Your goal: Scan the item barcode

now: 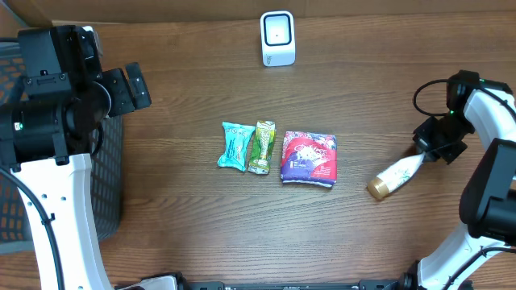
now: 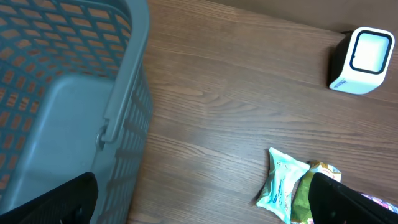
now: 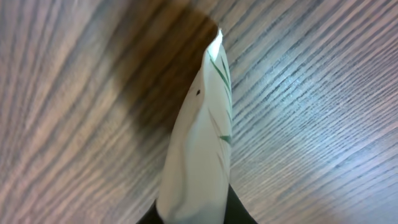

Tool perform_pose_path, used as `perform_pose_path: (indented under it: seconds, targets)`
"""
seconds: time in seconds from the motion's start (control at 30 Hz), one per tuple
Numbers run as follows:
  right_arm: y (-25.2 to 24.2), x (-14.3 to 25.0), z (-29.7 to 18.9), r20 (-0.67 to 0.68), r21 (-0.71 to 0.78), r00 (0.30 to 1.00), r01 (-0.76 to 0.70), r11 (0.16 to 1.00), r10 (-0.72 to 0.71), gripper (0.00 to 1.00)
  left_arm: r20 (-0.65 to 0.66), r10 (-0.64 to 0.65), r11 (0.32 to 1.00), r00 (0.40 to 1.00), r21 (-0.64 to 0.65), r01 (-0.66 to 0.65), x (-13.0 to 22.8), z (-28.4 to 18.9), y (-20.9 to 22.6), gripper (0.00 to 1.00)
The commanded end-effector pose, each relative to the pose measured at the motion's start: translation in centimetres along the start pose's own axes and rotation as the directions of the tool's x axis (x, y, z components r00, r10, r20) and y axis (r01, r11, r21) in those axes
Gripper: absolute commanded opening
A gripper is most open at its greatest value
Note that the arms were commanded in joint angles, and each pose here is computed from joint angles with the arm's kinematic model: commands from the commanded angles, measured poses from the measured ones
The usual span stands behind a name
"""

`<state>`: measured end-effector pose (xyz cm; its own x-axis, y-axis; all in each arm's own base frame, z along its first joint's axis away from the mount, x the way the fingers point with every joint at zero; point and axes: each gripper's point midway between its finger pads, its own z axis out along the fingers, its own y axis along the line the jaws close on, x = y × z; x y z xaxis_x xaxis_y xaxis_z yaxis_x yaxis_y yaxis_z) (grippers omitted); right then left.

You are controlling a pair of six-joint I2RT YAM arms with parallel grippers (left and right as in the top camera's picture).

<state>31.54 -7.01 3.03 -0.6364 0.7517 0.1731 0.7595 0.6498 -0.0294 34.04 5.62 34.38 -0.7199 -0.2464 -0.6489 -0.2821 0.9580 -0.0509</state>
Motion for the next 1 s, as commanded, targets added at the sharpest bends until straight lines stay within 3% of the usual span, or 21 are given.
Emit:
perform_pose_path:
  seconds: [0.0,0.2,0.37,0.63,0.97]
  targets:
    - [1.2,1.6,-1.3,-0.028,-0.092,0.994,0.102,0.991,-0.105,0.04,0.004,0.017,1.0,1.0,0.004,-0.017,-0.1,0.0,0.0,1.0]
    - [2.6,2.9,-6.7,0.128,-0.196,0.957,0.282,0.939,-0.26,0.04,0.004,0.017,1.0,1.0,0.004,-0.017,-0.1,0.0,0.0,0.99]
    - [3.0,4.6,-11.7,0.282,-0.251,0.913,0.368,0.895,-0.296,0.04,0.004,0.017,1.0,1.0,0.004,-0.017,-0.1,0.0,0.0,1.0]
    - [3.5,7.8,-16.4,0.455,-0.232,0.808,0.514,0.826,-0.374,0.04,0.004,0.017,1.0,1.0,0.004,-0.017,-0.1,0.0,0.0,1.0]
    - [3.3,9.6,-14.5,0.4,-0.197,0.808,0.537,0.82,-0.433,0.04,0.004,0.017,1.0,1.0,0.004,-0.017,-0.1,0.0,0.0,1.0]
